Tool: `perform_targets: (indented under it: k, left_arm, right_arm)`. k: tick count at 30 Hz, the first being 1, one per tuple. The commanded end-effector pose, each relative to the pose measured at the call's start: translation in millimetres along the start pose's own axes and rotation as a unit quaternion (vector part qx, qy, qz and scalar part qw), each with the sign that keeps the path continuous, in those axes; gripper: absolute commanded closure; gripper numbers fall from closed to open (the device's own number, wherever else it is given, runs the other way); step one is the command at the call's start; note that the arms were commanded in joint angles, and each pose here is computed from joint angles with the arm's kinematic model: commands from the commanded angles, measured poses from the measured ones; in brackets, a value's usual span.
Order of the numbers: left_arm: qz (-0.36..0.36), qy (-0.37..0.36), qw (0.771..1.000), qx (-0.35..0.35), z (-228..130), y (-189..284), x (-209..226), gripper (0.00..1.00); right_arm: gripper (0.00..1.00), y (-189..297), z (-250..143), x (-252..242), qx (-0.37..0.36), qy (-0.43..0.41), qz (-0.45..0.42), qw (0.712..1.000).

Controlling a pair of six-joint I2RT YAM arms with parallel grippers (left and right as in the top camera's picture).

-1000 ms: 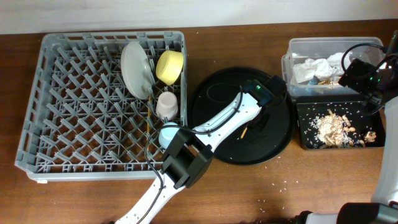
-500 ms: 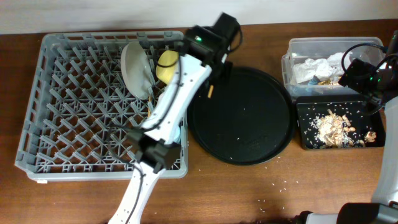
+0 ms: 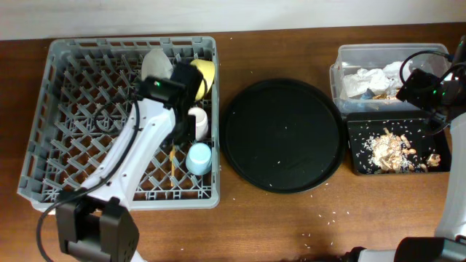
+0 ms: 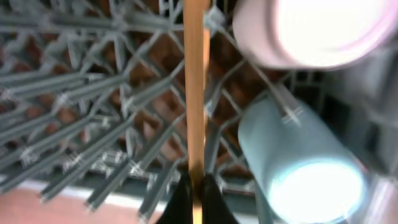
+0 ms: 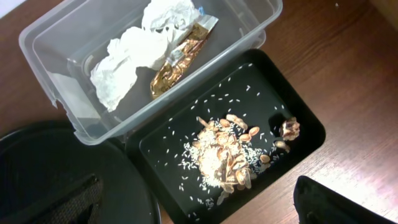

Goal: Sort waste into correct bins and load items into the dishwasher rack

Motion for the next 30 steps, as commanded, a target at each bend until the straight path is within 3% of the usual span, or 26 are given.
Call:
perform_targets:
  k: [1,2,3,5,6,10,14,15,16,20,25,30]
  left_arm:
    - [0.013,0.022,1.0,-0.002,1,-20,13,1.0]
    - [0.011,0.011,1.0,-0.005,2,-22,13,0.99]
    - [0.01,0.003,1.0,-0.006,2,-23,12,0.9]
    - [0.01,0.003,1.0,-0.007,3,-23,12,0.57]
    - [0.01,0.003,1.0,-0.007,3,-23,12,0.47]
    - [-0.03,0.017,0.999,0.004,0,-9,7,0.48]
    - [-0.106,0.049,0.984,-0.133,13,84,22,0.5]
    - [-0.161,0.052,0.969,-0.181,11,117,22,0.41]
    - [-0.198,0.046,0.956,-0.212,3,140,21,0.0]
    - [-0.224,0.049,0.938,-0.261,-13,173,34,0.0]
    - [-0.226,0.05,0.936,-0.265,-15,175,36,0.0]
    - [-0.226,0.05,0.936,-0.265,-15,175,36,0.0]
  right_arm:
    - [0.01,-1,1,-2,0.0,-0.006,-0.009,1.0]
    - [0.02,-1,1,-2,0.0,-0.006,-0.009,1.0]
    - [0.01,-1,1,-2,0.0,-0.006,-0.009,1.0]
    - [0.02,-1,1,-2,0.0,-0.006,-0.009,1.0]
    - [0.02,-1,1,-2,0.0,-0.006,-0.009,1.0]
    - [0.01,-1,1,-2,0.0,-0.006,-0.009,1.0]
    - [0.02,-1,1,-2,0.0,-0.006,-0.009,1.0]
    - [0.02,-1,1,-2,0.0,-0.006,-0.009,1.0]
    - [0.01,-1,1,-2,0.0,-0.006,-0.009,1.0]
    - [0.02,-1,1,-2,0.0,-0.006,-0.009,1.0]
    - [0.02,-3,1,-2,0.002,-0.005,-0.009,1.0]
    - [0.02,48,-11,58,-0.056,0.072,0.055,0.994]
Point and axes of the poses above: each gripper's point midway between its finger pads, its own y axis back along the fingers, its own x axis along the line the jaws close on, z = x × y, the point moved 6 cm from there along y, back along the fingers, and after that the axes turned 9 degrees about y, right-handed, at the moved point
